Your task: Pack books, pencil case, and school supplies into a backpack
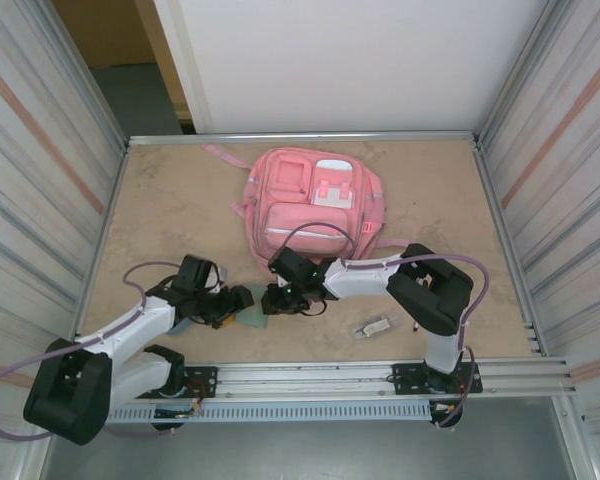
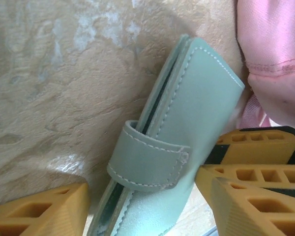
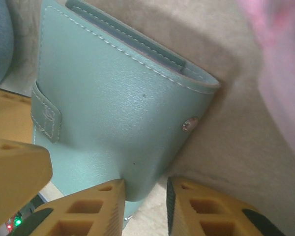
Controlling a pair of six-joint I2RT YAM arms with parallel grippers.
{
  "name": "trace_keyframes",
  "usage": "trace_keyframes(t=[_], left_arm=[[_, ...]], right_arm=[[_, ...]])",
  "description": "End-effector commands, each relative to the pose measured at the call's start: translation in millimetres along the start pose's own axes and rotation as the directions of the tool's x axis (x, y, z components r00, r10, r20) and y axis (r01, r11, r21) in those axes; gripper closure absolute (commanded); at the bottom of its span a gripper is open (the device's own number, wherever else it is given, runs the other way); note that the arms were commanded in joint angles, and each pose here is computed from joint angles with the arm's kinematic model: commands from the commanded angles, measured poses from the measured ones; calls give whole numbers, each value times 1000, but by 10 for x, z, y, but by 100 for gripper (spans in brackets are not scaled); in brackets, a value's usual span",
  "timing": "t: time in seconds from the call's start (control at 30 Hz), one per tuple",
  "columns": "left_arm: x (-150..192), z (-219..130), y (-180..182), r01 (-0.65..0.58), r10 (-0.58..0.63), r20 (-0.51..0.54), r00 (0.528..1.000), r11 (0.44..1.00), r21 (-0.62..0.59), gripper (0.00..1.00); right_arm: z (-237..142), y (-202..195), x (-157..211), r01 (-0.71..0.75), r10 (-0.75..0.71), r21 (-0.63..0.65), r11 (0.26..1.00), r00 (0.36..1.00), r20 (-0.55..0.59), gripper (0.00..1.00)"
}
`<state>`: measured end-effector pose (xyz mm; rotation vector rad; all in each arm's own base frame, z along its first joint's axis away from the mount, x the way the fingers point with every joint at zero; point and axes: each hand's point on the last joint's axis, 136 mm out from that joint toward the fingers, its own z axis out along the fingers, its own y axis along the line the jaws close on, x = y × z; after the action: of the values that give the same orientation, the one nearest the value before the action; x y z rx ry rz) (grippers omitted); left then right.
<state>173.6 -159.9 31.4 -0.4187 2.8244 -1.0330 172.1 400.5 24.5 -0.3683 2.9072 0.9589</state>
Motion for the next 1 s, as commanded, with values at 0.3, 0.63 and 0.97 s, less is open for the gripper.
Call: trace_keyframes(t=[0.3, 0.63, 0.97], left_arm=[[37, -84, -354, -87, 91, -19, 996, 982, 167, 55], [64, -137, -177, -60, 59, 21, 998, 995, 81, 100], [33, -517, -625, -124, 109, 105, 988, 982, 142, 100]], right_arm=[[108, -34, 57, 82, -82, 2, 997, 996, -43, 79], [-617, 71, -269, 115, -113, -19, 993, 988, 104, 62], [-1949, -603, -860, 431, -595, 493, 756, 766, 243, 37]])
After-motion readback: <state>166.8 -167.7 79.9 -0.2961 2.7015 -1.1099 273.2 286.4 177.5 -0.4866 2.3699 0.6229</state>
